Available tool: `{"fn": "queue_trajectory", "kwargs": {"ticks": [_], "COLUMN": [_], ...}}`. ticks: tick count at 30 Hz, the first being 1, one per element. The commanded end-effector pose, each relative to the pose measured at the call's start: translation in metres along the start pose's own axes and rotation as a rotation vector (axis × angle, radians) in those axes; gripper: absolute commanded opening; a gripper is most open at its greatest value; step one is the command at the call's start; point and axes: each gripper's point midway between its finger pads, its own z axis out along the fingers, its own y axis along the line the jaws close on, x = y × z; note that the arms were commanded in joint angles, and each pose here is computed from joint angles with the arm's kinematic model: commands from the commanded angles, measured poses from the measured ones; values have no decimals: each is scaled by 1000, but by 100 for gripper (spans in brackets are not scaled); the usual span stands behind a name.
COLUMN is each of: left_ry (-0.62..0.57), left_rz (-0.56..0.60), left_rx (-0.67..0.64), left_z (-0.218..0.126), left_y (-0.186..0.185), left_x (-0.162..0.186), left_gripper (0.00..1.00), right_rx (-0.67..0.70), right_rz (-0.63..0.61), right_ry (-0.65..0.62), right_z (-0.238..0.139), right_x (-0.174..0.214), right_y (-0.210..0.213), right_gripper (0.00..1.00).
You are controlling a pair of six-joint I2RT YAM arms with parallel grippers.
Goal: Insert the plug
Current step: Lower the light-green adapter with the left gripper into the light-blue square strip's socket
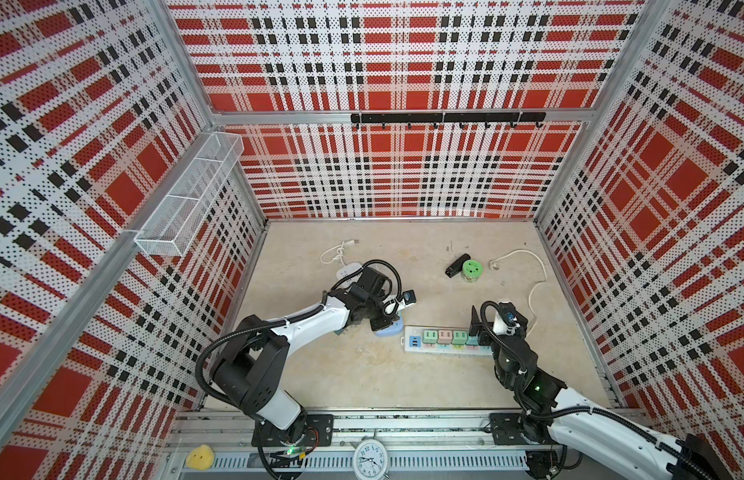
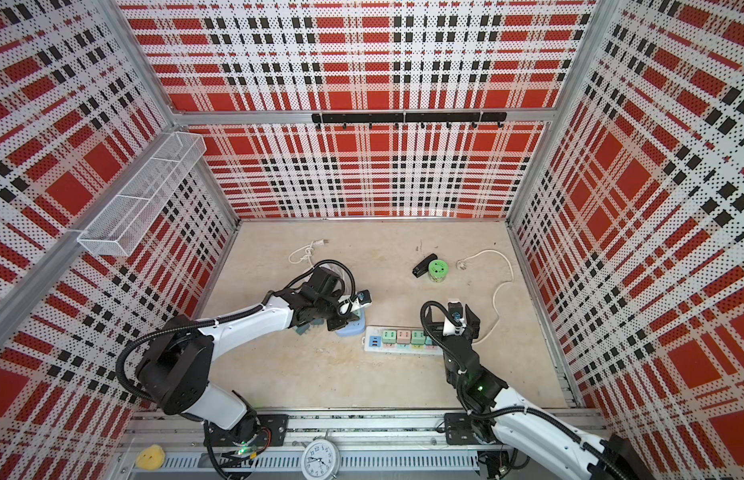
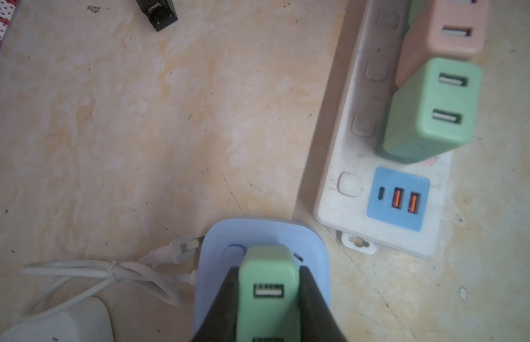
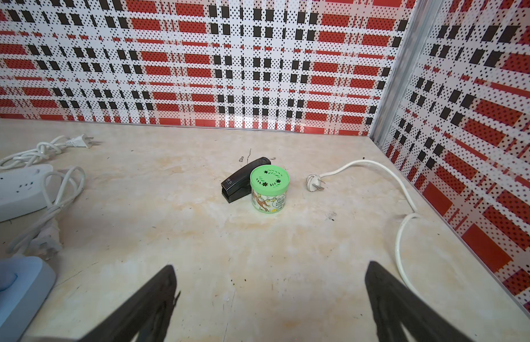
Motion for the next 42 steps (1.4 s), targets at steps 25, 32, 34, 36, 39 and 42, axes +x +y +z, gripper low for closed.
{"fn": "queue_trajectory", "kwargs": {"ticks": [25,32,34,36,39,42], "left_ry": [33,63,62,67,77,89], "left_rz": [2,13,10,-4,-34,-59], "left_rx": [47,74,77,84,99,97], "left_z": [7,10,10,11,15,20], "left_y": [-3,-12,-13,-13,-12,-10], "left_x": [10,19,20,25,34,43], "left_gripper": [0,0,0,0,0,0], "right_rx": [-6,-7,-8,-8,-9,-8], "right_rz": [44,44,43,44,44,43], "right_ry": [-38,-38,-37,-38,-38,-37], "right_z": [-1,-1,-1,-1,-1,-1], "right_x": [-11,-11,-11,-11,-11,-11], "right_y": [0,0,0,0,1,1], "right_gripper": [100,100,100,100,100,100]}}
